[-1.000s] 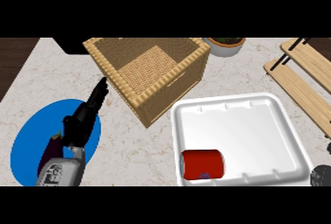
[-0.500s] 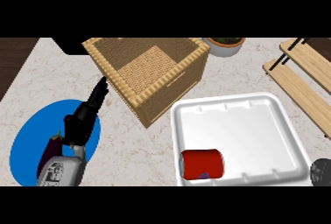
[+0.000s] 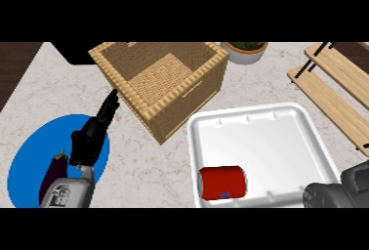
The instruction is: Pick the bell pepper from the tray and place it in the tiered shelf
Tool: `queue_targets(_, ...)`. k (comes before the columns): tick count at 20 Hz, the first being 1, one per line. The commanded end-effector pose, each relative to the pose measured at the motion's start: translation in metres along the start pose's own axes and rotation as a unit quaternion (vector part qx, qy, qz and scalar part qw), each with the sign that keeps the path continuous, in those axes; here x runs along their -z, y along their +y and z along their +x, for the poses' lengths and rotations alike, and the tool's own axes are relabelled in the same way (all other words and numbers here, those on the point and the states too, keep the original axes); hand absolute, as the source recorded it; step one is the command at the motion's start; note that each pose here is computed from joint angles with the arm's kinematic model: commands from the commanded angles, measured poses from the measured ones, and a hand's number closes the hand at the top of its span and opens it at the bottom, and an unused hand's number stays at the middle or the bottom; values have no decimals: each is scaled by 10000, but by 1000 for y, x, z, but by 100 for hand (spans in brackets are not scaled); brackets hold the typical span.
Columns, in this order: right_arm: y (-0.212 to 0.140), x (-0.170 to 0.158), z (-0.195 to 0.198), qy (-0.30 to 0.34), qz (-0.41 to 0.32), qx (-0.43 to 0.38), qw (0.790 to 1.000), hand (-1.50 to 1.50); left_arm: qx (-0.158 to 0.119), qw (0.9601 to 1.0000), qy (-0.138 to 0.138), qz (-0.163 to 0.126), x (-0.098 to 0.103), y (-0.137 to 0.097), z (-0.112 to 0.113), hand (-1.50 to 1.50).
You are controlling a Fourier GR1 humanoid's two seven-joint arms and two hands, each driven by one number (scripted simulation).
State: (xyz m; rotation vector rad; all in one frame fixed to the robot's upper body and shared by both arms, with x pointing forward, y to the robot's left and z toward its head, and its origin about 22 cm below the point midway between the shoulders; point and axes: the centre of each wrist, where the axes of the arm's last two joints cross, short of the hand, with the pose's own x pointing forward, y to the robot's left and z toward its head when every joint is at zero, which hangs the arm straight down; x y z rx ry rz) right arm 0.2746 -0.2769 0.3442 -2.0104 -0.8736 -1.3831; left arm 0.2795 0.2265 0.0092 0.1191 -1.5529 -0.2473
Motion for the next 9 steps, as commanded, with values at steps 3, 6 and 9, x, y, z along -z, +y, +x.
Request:
queue_targets(3,-65,25,-26,489,312,-789,9952,-150,5,9999,47,102,0,10,-3,0)
queue_targets(6,-99,35,-34,575,454,-911,9931,-150,37,10000,-56,43,5,13,8,0)
queue_targets(9,-136,43,-43,569,691,-834,9925,-150,-7,10000,-9,67,0,-5,-4,0)
